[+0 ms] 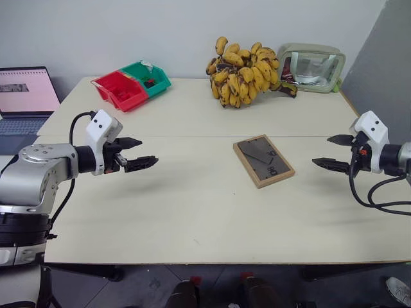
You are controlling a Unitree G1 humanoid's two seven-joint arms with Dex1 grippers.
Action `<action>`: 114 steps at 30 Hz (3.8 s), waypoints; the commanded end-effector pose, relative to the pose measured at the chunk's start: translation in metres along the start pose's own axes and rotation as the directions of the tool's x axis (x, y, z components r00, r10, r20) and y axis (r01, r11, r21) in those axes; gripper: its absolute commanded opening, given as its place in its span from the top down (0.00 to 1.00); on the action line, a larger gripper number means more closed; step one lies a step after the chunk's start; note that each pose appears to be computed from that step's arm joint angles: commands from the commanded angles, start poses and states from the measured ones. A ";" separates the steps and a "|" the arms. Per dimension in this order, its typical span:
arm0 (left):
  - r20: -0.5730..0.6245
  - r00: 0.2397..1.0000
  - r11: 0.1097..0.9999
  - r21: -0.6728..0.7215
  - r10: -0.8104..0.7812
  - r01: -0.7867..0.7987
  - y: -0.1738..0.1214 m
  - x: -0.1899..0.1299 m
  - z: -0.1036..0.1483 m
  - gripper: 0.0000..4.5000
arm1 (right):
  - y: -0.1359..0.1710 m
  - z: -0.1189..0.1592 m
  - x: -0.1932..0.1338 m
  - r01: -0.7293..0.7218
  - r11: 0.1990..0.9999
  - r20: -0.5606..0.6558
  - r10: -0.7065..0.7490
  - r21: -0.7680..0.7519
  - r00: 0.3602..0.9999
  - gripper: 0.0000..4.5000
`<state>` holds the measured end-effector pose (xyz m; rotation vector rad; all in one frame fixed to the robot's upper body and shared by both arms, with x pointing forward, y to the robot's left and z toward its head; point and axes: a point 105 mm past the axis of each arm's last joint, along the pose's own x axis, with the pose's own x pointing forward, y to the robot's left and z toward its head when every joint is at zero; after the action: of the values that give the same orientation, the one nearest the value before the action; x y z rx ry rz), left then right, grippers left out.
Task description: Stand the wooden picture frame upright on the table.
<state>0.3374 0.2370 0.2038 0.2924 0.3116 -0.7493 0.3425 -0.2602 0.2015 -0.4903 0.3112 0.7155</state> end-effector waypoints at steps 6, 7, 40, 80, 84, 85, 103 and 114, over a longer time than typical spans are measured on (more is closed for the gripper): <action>0.056 0.998 0.998 0.052 0.039 -0.042 0.003 -0.003 0.015 0.00 | -0.001 0.007 -0.001 -0.011 0.999 0.018 0.012 -0.031 1.000 0.01; 0.063 0.996 0.997 0.041 0.058 -0.061 0.006 -0.002 0.015 0.00 | -0.001 0.007 0.001 -0.011 0.999 0.015 0.011 -0.031 1.000 0.01; 0.132 0.990 0.997 -0.067 0.046 -0.038 -0.095 0.210 0.021 0.99 | -0.022 -0.018 0.127 0.307 0.938 -0.036 -0.316 -0.160 0.948 1.00; -0.233 0.972 0.964 -0.246 0.042 -0.101 -0.067 0.063 -0.093 0.99 | 0.218 0.067 0.178 -0.455 0.881 0.151 0.471 -0.130 0.869 1.00; -0.220 0.974 0.961 -0.253 0.057 -0.113 -0.061 0.066 -0.089 0.99 | 0.218 0.063 0.178 -0.465 0.879 0.138 0.477 -0.106 0.868 1.00; -0.218 0.974 0.961 -0.251 0.059 -0.114 -0.060 0.068 -0.087 0.99 | 0.216 0.061 0.179 -0.459 0.881 0.131 0.471 -0.113 0.872 1.00; -0.248 0.969 0.966 -0.247 0.013 -0.076 -0.069 0.055 -0.090 0.99 | 0.151 0.030 0.164 -0.315 0.942 0.036 0.321 -0.117 0.946 1.00; -0.212 0.977 0.952 -0.295 0.022 -0.085 -0.085 0.071 -0.087 0.99 | 0.162 0.044 0.159 -0.305 0.952 0.110 0.307 -0.036 0.945 1.00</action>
<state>0.3117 0.1734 0.0886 0.0990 0.5991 -0.5953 0.3491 -0.0494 0.1034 -0.4416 0.3353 1.0521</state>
